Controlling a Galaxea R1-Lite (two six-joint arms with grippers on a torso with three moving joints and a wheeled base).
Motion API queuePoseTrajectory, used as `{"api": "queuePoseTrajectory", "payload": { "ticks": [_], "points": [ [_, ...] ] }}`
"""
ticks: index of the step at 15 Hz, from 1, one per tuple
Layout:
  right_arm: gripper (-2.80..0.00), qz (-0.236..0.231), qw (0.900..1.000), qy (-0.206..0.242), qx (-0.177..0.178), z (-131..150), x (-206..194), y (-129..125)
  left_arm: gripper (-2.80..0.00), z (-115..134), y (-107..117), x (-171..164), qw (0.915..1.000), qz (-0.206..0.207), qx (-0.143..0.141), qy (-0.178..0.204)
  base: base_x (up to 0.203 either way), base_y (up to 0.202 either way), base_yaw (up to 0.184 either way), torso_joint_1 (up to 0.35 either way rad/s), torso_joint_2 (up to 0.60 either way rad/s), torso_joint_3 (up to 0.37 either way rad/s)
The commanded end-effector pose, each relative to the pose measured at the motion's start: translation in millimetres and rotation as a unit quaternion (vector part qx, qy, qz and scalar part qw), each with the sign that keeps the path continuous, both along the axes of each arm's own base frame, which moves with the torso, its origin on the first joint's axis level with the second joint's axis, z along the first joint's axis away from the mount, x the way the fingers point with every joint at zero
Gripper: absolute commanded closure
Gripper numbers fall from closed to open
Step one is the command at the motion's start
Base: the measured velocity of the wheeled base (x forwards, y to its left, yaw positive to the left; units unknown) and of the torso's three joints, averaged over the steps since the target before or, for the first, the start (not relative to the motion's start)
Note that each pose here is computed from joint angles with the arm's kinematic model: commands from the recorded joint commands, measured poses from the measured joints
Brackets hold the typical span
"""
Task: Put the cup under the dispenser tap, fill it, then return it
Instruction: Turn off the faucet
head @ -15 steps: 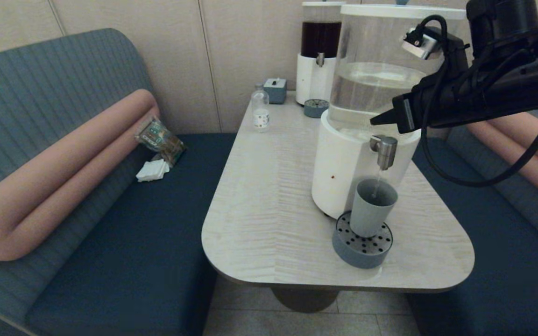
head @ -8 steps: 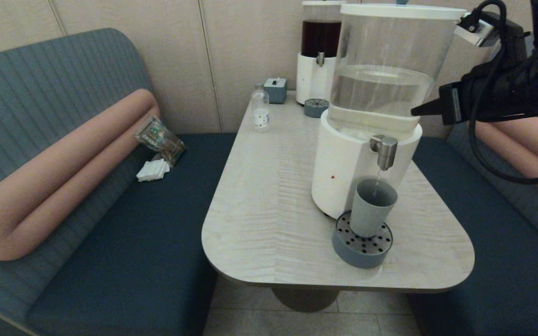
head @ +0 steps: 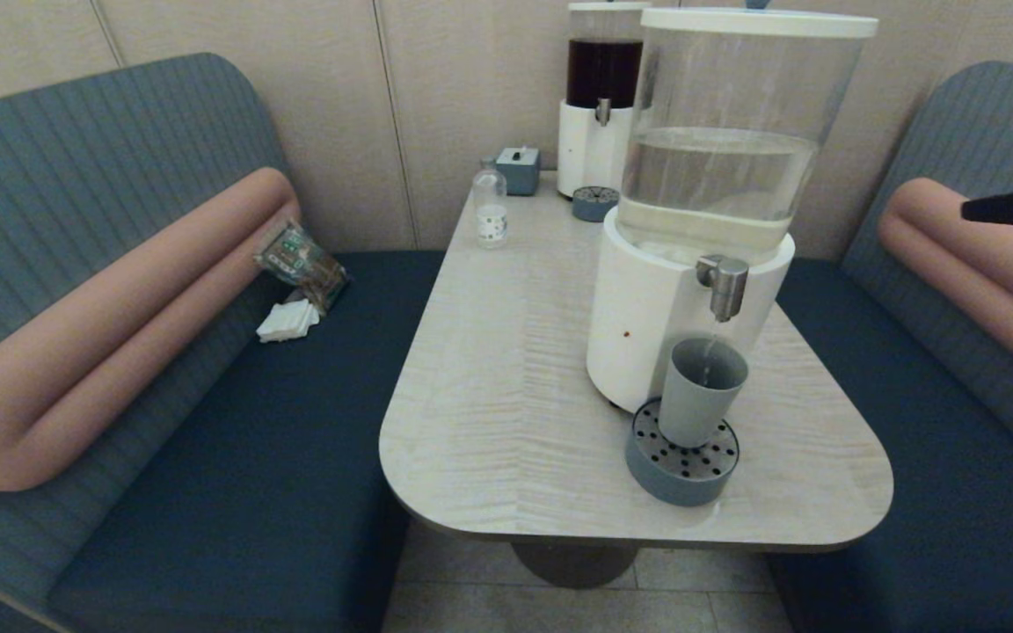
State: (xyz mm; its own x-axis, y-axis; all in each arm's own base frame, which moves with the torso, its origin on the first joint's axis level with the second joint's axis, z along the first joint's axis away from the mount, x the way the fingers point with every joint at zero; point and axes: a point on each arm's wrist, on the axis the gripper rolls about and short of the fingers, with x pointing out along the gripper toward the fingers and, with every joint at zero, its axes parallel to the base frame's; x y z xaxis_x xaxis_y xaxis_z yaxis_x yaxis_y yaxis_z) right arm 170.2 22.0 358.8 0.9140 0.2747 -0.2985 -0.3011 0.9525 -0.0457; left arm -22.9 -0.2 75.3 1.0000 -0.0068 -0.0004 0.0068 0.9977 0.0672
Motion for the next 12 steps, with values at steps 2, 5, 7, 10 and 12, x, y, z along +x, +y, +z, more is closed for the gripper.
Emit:
{"api": "queuePoseTrajectory", "payload": {
  "ticks": [2,5,7,10,12],
  "points": [
    [0.00,-0.035,0.996,-0.077,0.003,7.0,-83.8,-15.0,0.00,0.0,0.0,0.1,1.0000,0.000,0.000,0.001,0.000,0.000,0.000,0.000,0.00,0.000],
    [0.00,-0.078,0.989,-0.127,0.001,-2.4,-139.9,-19.5,0.00,0.0,0.0,0.1,1.0000,0.000,0.000,0.001,0.000,0.000,0.000,0.000,0.00,0.000],
    [0.00,-0.093,0.984,-0.149,-0.001,-20.8,-173.5,-17.7,0.00,0.0,0.0,0.1,1.0000,0.000,0.000,0.001,0.000,0.000,0.000,0.000,0.00,0.000],
    [0.00,-0.096,0.982,-0.163,-0.005,-68.0,-207.8,-14.4,0.00,0.0,0.0,0.1,1.0000,0.000,0.000,0.001,0.000,0.000,0.000,0.000,0.00,0.000],
    [0.00,-0.092,0.981,-0.170,-0.005,-101.1,-224.6,-13.1,0.00,0.0,0.0,0.1,1.0000,0.000,0.000,0.001,0.000,0.000,0.000,0.000,0.00,0.000]
  ]
}}
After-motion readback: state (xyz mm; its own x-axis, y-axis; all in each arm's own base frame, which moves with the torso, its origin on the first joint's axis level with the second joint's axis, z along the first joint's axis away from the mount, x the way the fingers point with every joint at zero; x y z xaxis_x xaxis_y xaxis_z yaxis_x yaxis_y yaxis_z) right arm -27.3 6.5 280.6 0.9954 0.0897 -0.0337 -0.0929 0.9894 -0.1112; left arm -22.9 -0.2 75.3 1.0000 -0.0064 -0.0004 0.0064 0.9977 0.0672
